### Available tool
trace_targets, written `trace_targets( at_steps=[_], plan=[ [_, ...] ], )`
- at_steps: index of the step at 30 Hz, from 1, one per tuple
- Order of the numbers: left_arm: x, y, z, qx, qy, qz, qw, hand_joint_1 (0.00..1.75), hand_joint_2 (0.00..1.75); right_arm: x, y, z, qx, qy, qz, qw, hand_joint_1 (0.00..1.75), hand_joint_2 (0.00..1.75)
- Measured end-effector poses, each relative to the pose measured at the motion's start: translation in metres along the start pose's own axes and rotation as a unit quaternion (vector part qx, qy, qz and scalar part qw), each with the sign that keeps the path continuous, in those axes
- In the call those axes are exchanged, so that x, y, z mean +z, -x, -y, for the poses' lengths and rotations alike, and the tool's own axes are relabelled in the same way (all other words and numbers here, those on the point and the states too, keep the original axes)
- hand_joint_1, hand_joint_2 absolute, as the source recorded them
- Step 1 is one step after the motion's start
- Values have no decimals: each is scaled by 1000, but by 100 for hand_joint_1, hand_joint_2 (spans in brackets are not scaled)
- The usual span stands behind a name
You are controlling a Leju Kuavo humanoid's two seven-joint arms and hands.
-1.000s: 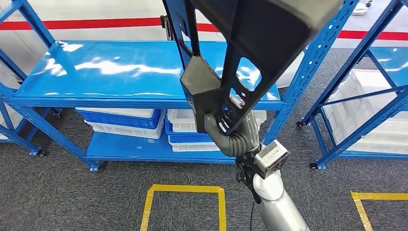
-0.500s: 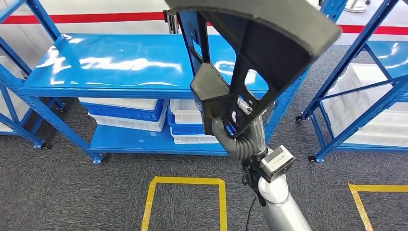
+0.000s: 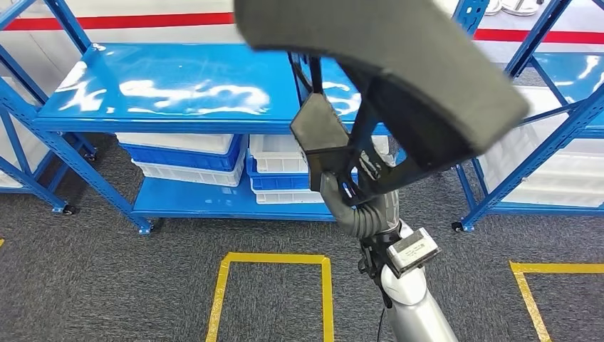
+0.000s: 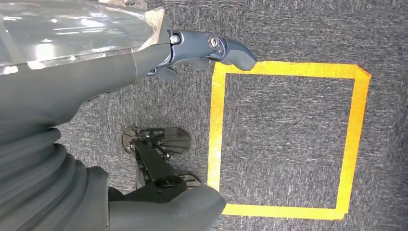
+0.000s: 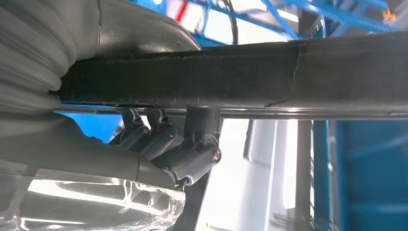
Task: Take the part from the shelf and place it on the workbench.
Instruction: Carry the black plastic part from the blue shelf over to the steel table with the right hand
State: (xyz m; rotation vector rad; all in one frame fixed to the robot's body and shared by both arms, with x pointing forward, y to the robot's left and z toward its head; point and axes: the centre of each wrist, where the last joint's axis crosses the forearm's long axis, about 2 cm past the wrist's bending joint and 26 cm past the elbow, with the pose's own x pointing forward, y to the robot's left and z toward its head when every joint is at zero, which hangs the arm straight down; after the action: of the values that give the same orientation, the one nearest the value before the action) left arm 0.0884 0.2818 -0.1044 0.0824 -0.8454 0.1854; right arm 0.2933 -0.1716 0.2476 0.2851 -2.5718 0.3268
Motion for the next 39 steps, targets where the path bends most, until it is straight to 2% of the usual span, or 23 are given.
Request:
trace_targets(
  at_steps=[11, 15, 39],
  plan=[
    [0, 0, 0, 2, -2, -3, 1000, 0, 175, 1, -5, 2, 15, 11, 8, 1000, 175, 175],
    [4, 5, -1, 4, -5, -9, 1000, 0, 175, 9, -5, 0, 20, 12, 4, 1000, 175, 175],
    [5, 6, -1, -5, -15, 8, 1000, 0, 175, 13, -9, -1, 34, 18, 10, 999, 175, 175]
  ],
)
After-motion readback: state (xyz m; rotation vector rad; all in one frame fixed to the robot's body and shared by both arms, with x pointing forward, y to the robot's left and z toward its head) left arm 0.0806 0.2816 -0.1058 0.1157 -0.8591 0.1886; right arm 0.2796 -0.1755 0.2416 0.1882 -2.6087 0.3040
